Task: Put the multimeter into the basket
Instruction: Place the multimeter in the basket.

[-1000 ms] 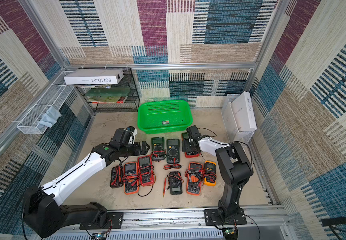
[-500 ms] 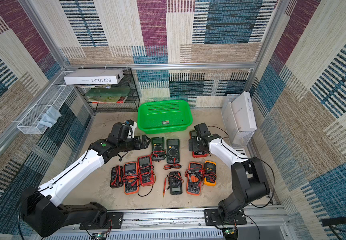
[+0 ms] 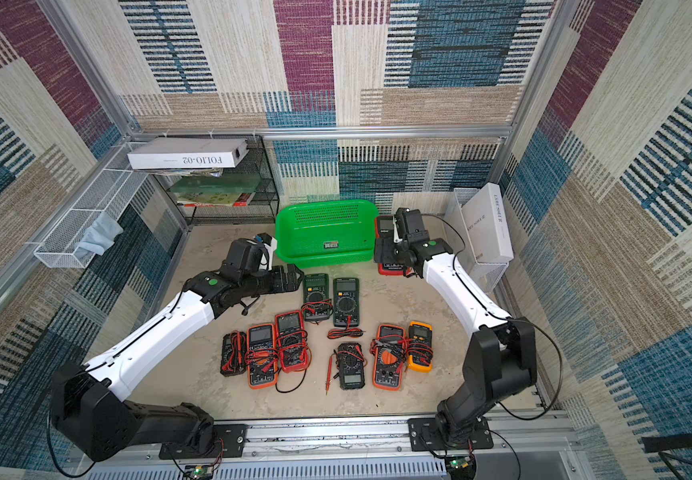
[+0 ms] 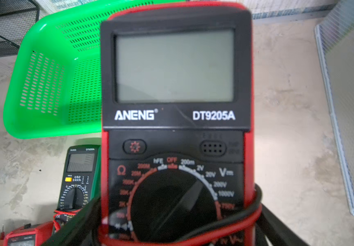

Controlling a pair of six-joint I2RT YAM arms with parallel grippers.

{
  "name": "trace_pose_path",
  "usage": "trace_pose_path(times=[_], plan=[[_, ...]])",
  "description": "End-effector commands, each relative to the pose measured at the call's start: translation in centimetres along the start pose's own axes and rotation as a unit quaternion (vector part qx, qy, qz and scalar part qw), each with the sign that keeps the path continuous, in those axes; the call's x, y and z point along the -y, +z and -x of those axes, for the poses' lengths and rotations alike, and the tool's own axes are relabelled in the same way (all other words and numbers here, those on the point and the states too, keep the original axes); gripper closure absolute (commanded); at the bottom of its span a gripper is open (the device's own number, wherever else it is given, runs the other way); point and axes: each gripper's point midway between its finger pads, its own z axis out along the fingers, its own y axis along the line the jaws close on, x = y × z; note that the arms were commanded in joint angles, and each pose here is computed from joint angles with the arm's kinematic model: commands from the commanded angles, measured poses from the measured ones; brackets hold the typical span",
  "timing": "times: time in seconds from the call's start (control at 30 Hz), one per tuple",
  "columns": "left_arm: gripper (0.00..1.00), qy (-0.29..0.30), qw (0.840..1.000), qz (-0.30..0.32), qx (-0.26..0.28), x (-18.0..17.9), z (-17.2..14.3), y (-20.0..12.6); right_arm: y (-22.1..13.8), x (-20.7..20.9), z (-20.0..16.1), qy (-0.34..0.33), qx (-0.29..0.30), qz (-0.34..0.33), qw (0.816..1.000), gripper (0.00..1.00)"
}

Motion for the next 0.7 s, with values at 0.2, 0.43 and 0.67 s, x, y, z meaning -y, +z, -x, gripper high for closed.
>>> trace_pose_path(times=[0.2,0.43,0.67], plan=[[0.01,0.02,1.0,0.02,0.005,-0.5,0.6,0.3,4.7,-4.8,7.9,-0.036,0.065,0.039,0.996,0.24],[0.01,0.02,1.0,0.021,-0.003,-0.5,0.5,0.9,9.4,-6.3,9.6,-0.038,0.056,0.04,0.997,0.23],[0.01,0.026,0.999,0.024,-0.005,-0.6,0.5,1.0,13.8,-7.1,9.3,-0.048,0.047,0.037,0.997,0.23]])
